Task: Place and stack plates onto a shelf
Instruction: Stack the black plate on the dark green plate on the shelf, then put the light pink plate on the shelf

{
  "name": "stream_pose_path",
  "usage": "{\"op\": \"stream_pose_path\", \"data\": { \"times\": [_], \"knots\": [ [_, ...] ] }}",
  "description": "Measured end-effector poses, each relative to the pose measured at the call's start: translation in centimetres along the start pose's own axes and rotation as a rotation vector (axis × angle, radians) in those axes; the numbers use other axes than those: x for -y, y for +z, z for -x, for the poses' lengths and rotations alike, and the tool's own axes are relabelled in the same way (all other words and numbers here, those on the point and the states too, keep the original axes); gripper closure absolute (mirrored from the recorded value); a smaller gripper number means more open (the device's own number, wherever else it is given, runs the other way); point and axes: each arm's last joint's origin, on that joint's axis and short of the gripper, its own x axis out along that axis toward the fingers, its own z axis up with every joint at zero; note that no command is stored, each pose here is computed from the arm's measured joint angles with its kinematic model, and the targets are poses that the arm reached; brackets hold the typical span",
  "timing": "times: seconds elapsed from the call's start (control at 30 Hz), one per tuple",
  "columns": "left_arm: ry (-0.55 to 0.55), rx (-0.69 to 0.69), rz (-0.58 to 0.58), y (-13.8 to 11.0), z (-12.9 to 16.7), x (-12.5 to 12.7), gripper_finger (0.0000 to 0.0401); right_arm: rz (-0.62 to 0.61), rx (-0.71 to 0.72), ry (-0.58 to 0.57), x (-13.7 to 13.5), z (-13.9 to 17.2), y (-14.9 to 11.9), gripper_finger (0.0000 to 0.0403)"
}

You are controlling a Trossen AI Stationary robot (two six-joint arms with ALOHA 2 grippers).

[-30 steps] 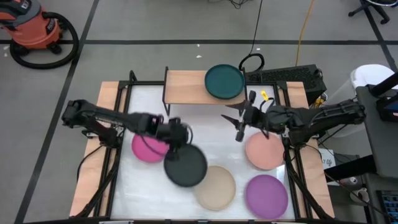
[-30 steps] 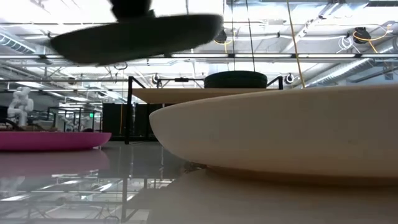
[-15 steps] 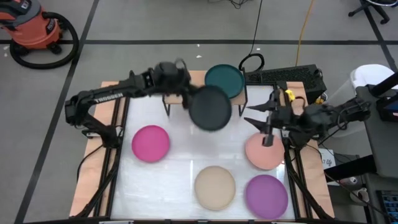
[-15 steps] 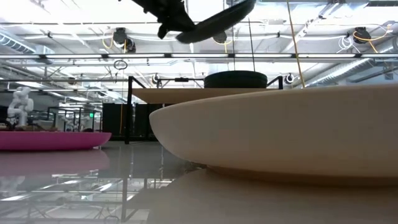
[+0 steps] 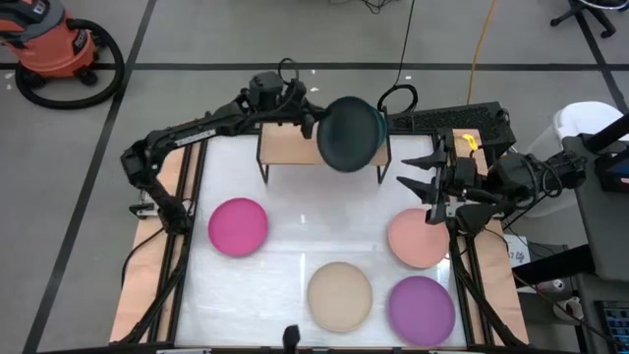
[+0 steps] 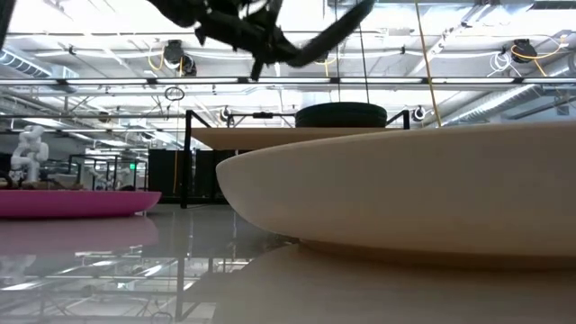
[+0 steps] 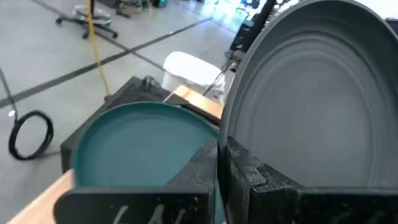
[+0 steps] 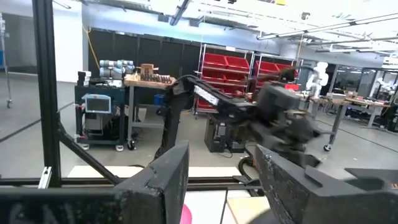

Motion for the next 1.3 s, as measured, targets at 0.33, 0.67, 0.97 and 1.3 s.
{"op": "stream_pose_path", "data": {
  "times": [0.33,0.67,0.97,1.3],
  "knots": [
    [0.037,-0.106,0.055,-0.3,-3.1,-3.1,0.0363,0.027,-0.045,0.008,-0.3,-0.3,-0.6,0.0236],
    [0.159,-0.048,-0.006,0.4,-2.9,-3.7,0.0298,0.042,-0.064,0.011,-0.4,-0.4,-0.8,0.0236],
    [0.108,-0.031,-0.127,1.4,-1.9,-2.1,0.0284,0.054,-0.083,0.014,-0.4,-0.3,-1.0,0.0236],
    [-0.026,0.077,-0.386,5.2,5.4,6.7,0.0284,0.045,-0.151,0.016,-0.7,-0.5,-2.5,0.0236]
  ]
}}
